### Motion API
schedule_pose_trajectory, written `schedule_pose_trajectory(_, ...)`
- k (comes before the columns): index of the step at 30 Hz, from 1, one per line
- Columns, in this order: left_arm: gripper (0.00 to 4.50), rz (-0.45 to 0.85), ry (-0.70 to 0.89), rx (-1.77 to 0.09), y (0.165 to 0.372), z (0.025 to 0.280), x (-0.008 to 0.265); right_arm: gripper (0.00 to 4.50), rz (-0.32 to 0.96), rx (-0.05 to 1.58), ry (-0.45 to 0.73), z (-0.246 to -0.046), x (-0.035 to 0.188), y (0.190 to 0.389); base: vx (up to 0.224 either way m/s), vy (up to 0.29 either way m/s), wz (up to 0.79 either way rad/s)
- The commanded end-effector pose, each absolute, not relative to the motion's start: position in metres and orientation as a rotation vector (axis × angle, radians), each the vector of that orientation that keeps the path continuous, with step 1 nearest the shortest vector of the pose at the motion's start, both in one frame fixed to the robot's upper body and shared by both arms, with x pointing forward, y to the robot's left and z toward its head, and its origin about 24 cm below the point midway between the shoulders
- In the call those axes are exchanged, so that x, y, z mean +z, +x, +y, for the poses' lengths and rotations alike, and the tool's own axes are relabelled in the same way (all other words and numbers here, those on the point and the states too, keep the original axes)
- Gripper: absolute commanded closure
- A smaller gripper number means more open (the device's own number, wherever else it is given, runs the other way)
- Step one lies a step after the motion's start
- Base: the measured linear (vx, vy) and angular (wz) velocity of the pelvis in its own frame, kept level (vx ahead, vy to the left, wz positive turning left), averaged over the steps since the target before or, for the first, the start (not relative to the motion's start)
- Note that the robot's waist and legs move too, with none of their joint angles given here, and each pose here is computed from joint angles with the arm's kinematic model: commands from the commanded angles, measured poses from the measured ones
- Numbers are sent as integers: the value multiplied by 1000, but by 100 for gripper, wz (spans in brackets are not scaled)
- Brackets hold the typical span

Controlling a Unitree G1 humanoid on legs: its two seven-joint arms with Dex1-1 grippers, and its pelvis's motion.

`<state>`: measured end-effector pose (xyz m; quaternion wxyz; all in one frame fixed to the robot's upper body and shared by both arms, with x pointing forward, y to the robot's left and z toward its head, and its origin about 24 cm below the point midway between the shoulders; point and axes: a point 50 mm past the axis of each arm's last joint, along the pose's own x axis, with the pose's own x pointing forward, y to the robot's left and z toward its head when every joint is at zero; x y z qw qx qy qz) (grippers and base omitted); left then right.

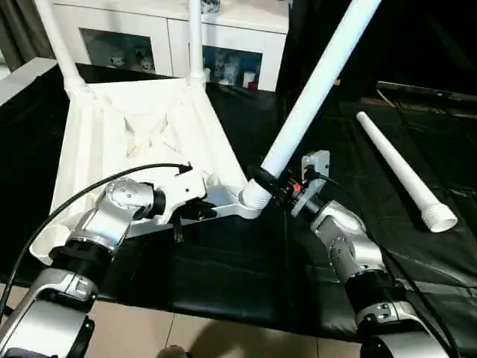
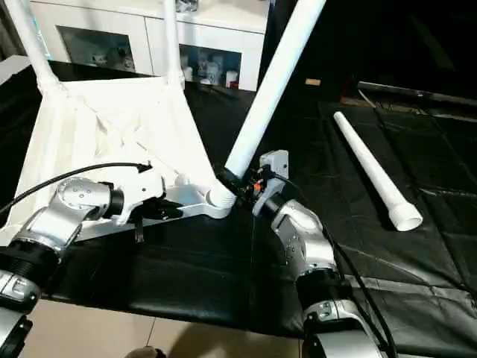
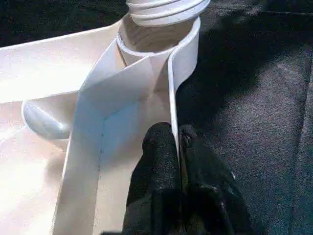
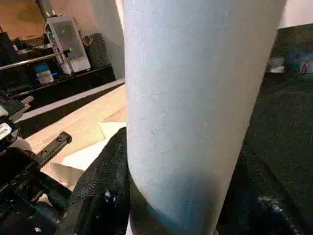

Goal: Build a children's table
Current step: Insert table leg to table base

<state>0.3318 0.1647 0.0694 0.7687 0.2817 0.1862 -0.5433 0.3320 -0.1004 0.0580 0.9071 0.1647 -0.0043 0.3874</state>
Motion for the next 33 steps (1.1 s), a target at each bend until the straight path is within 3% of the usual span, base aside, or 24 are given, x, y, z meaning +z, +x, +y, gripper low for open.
schedule_pose_trajectory(1,450,373,653,-1219,332,156,75,261,-9,791,361,-99,58,334,0,0,0)
schedule_pose_trajectory(9,450,372,652,-1218,333,156,76,261,-24,772,375,-86,58,340,0,0,0)
schedule_pose_trajectory(15,450,371,661,-1204,335,157,77,261,-4,797,315,-86,50,334,0,0,0)
schedule_pose_trajectory(21,450,384,664,-1182,336,163,77,261,19,836,244,-98,37,322,0,0,0)
schedule_pose_trajectory(33,450,400,685,-1141,342,167,78,261,65,962,140,-117,33,304,0,0,0)
